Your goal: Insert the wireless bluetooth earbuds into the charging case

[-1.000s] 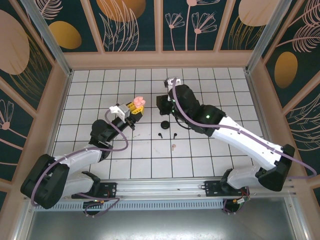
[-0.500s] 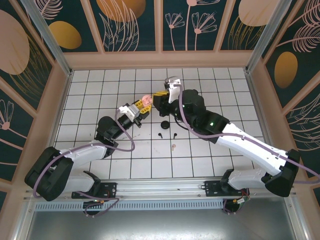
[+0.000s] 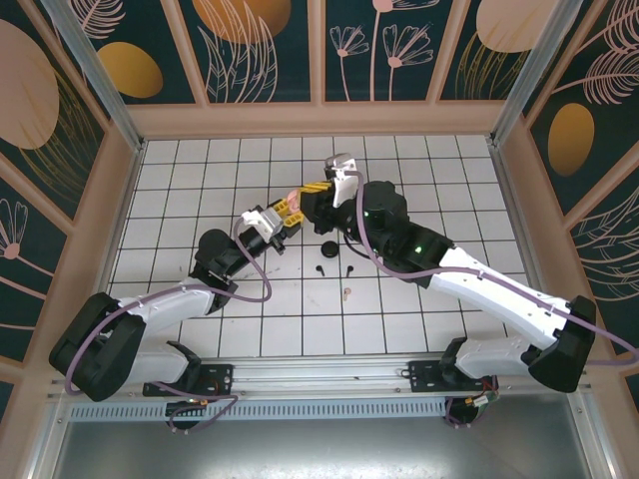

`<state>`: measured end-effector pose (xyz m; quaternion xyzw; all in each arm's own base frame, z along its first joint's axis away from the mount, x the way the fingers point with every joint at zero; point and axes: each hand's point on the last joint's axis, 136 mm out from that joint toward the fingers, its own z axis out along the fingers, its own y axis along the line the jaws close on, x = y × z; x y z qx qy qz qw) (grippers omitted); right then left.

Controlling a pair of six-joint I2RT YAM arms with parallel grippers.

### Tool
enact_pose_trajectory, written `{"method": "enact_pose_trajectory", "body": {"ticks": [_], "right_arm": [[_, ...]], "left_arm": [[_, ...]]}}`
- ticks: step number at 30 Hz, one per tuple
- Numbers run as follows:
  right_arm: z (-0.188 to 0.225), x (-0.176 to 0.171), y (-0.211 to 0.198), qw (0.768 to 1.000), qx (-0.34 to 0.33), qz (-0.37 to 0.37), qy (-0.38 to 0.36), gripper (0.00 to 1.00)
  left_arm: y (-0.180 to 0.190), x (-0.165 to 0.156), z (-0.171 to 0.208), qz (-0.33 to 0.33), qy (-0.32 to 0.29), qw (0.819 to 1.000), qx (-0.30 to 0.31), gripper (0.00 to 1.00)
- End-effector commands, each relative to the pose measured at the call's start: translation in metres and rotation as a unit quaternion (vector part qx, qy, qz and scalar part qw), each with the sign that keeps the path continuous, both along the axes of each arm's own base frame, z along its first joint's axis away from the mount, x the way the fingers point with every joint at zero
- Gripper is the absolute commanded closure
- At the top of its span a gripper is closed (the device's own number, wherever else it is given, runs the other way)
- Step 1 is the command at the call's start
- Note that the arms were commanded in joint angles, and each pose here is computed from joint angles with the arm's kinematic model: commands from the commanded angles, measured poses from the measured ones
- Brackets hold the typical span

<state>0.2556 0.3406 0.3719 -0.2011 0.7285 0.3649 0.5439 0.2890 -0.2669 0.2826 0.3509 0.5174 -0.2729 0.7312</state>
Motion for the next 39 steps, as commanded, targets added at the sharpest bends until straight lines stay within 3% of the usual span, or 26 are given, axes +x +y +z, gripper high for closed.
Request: {"method": "enact_pose_trajectory", "body": {"ticks": [1,39], "right_arm": [[-0.004,-0.001,0.009,1.0,0.01,0.007,0.001,0.82],[-0.04,0.019,0.007,0.999,-0.012,-0.018,0.028,0.83]], "left_arm": [[-0.005,-0.005,0.018,-0.017,-0.023,1.0,-0.01,1.0],[-0.007,-0.02,0.041,-0.052,-0.032,0.998,-0.03,1.0]]}}
